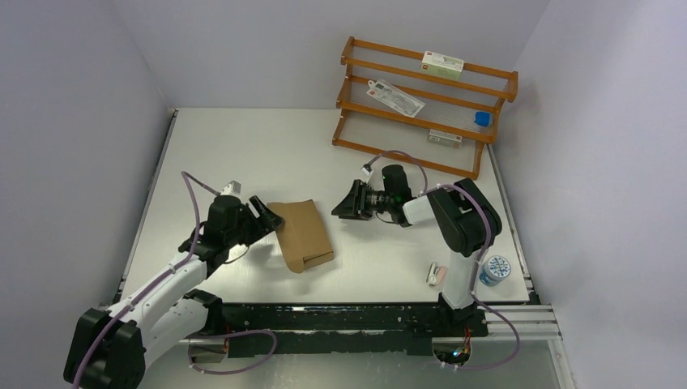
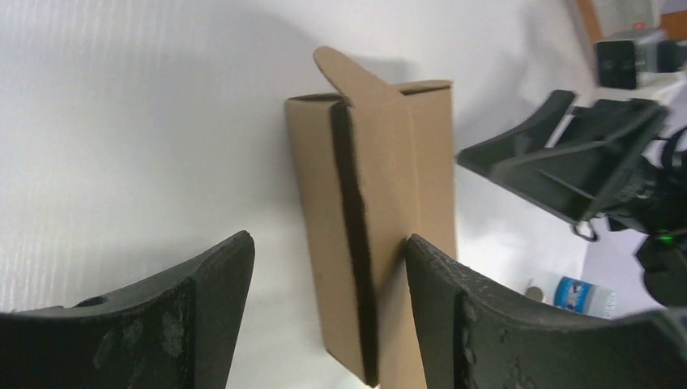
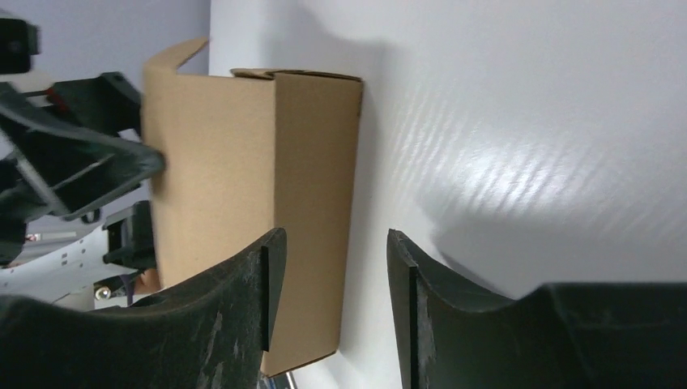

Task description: Fold the paper box

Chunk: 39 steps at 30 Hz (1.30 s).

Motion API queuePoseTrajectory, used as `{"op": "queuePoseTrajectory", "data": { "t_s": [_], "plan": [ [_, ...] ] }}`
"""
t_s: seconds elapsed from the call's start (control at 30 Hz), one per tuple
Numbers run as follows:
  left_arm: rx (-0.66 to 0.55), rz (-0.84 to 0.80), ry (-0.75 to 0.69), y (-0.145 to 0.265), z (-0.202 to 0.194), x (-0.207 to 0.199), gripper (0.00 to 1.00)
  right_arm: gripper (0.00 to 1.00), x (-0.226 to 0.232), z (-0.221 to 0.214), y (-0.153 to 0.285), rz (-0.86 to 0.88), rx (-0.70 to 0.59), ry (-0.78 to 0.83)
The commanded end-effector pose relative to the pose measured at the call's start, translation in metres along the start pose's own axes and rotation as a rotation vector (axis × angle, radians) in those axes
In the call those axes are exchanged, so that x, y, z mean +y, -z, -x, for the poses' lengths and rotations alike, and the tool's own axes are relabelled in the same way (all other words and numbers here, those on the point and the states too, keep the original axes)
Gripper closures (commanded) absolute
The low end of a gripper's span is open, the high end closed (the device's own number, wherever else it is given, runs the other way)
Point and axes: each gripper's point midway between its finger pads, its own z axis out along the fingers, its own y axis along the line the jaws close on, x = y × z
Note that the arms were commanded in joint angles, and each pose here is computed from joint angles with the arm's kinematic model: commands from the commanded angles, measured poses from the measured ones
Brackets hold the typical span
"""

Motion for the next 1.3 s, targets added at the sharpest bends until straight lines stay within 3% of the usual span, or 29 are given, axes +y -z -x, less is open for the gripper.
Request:
{"op": "queuePoseTrajectory", "data": {
  "t_s": [0.0,0.23,0.6,0.8,1.27],
  "plan": [
    [0.038,0.058,-0.037,-0.006,-0.013,0.021,0.27,0.46,0.023,0.004,0.007,0.053,-0.027,0.026],
    [0.075,0.113,-0.059,-0.015,-0.026,0.041,0.27,0.41,0.036,-0.015,-0.002,0.070,0.030,0.050],
    [0.147,0.115,-0.060,-0.026,-0.048,0.057,0.28,0.41,0.033,-0.040,-0.020,0.063,0.103,0.065],
    [0.155,0.071,-0.052,-0.025,-0.047,0.045,0.29,0.46,0.016,-0.047,-0.024,0.022,0.122,0.061],
    [0.116,-0.118,-0.008,-0.007,-0.040,0.007,0.26,0.68,-0.025,-0.060,-0.026,-0.067,0.136,0.021]
  ]
}}
